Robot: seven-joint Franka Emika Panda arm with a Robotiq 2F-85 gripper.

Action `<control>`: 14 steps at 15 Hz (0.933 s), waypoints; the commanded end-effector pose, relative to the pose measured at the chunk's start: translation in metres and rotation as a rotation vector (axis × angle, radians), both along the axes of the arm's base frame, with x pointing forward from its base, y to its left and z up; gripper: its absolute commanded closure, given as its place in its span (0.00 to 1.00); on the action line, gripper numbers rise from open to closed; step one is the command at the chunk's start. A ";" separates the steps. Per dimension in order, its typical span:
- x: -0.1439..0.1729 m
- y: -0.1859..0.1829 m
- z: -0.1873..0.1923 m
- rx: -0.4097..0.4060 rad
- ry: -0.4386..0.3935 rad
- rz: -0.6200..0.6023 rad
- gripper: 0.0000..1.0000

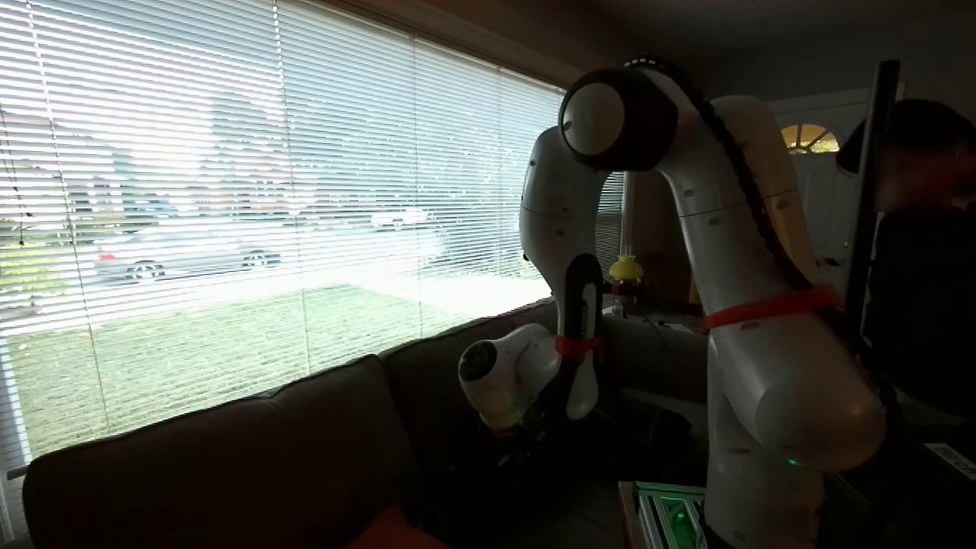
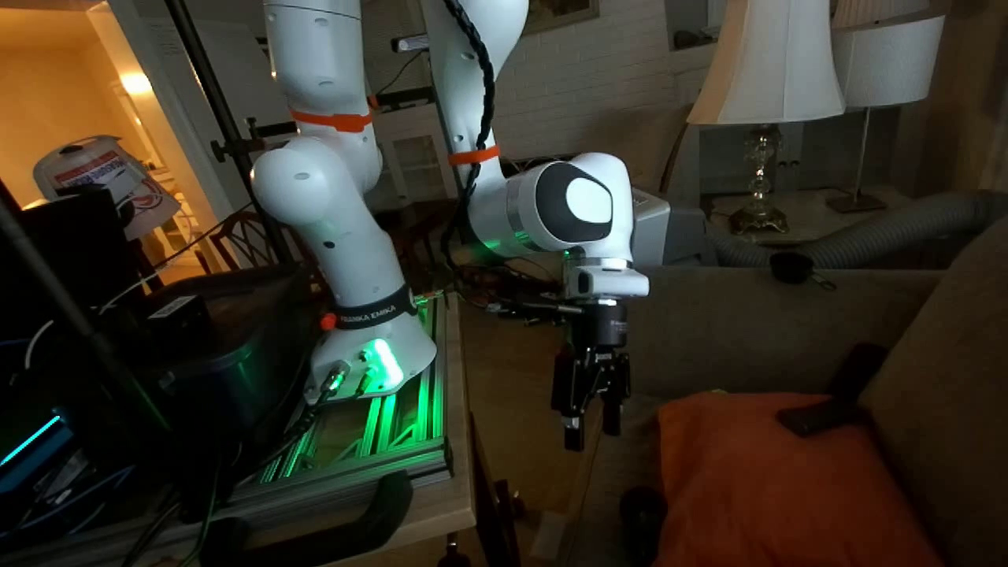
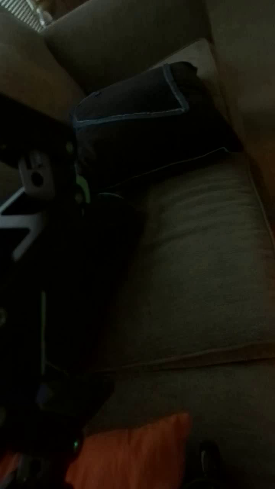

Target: Put the black mug on the orange pillow

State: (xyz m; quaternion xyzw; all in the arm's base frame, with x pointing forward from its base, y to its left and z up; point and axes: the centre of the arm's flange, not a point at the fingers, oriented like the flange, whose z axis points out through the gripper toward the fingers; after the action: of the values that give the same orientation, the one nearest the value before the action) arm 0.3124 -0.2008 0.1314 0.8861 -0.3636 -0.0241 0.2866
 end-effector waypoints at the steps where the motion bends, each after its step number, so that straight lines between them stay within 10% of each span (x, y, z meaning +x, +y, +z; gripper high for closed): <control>1: -0.020 0.018 -0.084 0.015 0.043 -0.122 0.00; 10: -0.022 -0.046 -0.185 0.131 0.056 -0.167 0.00; 14: -0.030 -0.043 -0.169 0.101 0.072 -0.171 0.00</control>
State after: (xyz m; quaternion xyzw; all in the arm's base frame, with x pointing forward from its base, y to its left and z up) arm 0.2821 -0.2440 -0.0381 0.8636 -0.4257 -0.0989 0.2512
